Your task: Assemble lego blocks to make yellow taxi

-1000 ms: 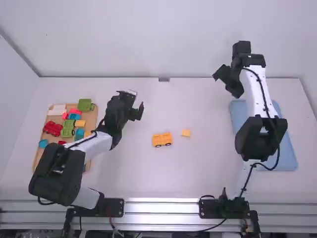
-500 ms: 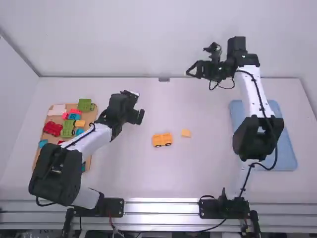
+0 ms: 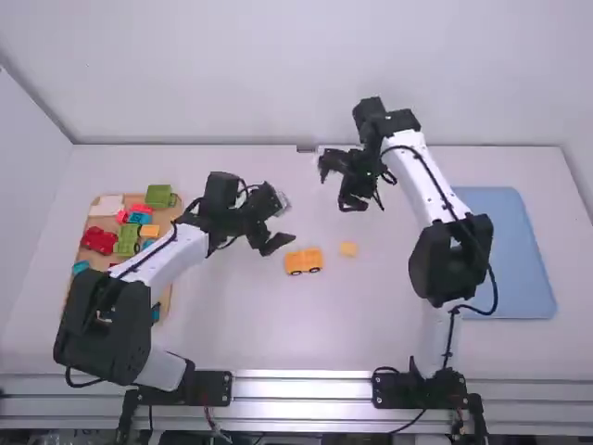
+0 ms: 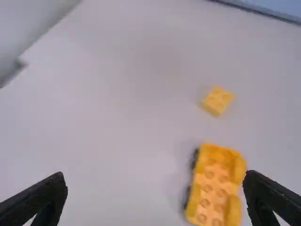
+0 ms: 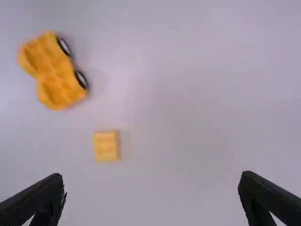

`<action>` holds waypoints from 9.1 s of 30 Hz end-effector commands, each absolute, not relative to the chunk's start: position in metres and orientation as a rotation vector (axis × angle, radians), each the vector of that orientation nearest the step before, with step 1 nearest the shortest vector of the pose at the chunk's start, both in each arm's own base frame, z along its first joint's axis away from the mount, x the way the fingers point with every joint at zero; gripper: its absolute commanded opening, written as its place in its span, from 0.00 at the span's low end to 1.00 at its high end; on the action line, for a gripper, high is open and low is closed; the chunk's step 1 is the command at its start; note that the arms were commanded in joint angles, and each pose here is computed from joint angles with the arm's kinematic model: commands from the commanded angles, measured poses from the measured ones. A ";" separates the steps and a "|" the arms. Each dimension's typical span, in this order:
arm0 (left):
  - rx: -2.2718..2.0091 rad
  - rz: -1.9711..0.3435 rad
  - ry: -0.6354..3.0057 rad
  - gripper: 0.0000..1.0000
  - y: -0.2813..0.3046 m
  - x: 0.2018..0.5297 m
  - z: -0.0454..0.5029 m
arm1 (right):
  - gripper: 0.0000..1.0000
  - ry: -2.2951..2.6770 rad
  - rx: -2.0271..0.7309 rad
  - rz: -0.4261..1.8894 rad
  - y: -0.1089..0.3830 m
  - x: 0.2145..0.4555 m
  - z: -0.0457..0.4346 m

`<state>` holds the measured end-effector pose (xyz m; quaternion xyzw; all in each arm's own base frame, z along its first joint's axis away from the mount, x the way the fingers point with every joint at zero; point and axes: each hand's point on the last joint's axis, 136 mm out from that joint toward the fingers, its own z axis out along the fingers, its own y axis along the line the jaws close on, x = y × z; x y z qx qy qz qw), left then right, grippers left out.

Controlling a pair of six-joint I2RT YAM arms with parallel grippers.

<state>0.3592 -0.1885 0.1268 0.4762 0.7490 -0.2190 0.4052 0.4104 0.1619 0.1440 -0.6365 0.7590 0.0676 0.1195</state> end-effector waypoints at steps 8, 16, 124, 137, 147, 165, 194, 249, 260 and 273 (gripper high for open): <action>1.485 -0.680 1.593 0.99 -0.209 0.320 0.136 | 0.98 1.862 -2.278 0.391 0.184 0.365 0.106; 1.490 -0.660 1.579 0.99 -0.207 0.323 0.137 | 0.98 1.613 -1.943 0.822 0.186 0.369 0.128; 1.444 -0.711 1.647 0.99 -0.207 0.316 0.114 | 0.20 1.678 -1.198 1.021 0.140 0.347 -0.020; 1.216 -0.801 1.727 0.99 -0.211 0.316 0.060 | 0.17 1.665 -1.309 0.959 0.138 0.352 0.026; 1.215 -0.797 1.723 0.99 -0.208 0.305 0.036 | 0.17 1.643 -1.443 0.810 0.150 0.354 0.055; 1.313 -0.872 1.692 0.98 -0.227 0.323 -0.001 | 0.19 1.574 -1.538 0.878 0.187 0.335 0.056; 1.450 -0.768 1.644 0.44 -0.226 0.314 -0.021 | 0.19 1.566 -1.676 0.983 0.227 0.298 0.022; 1.488 -0.845 1.663 0.47 -0.226 0.302 -0.025 | 0.65 1.550 -1.660 1.023 0.236 0.295 0.028; 1.488 -0.843 1.659 0.48 -0.226 0.302 -0.024 | 0.00 1.419 -1.670 1.027 0.226 0.294 0.054; 1.488 -0.842 1.658 0.48 -0.226 0.303 -0.024 | 0.00 1.800 -1.744 0.872 0.223 0.286 -0.008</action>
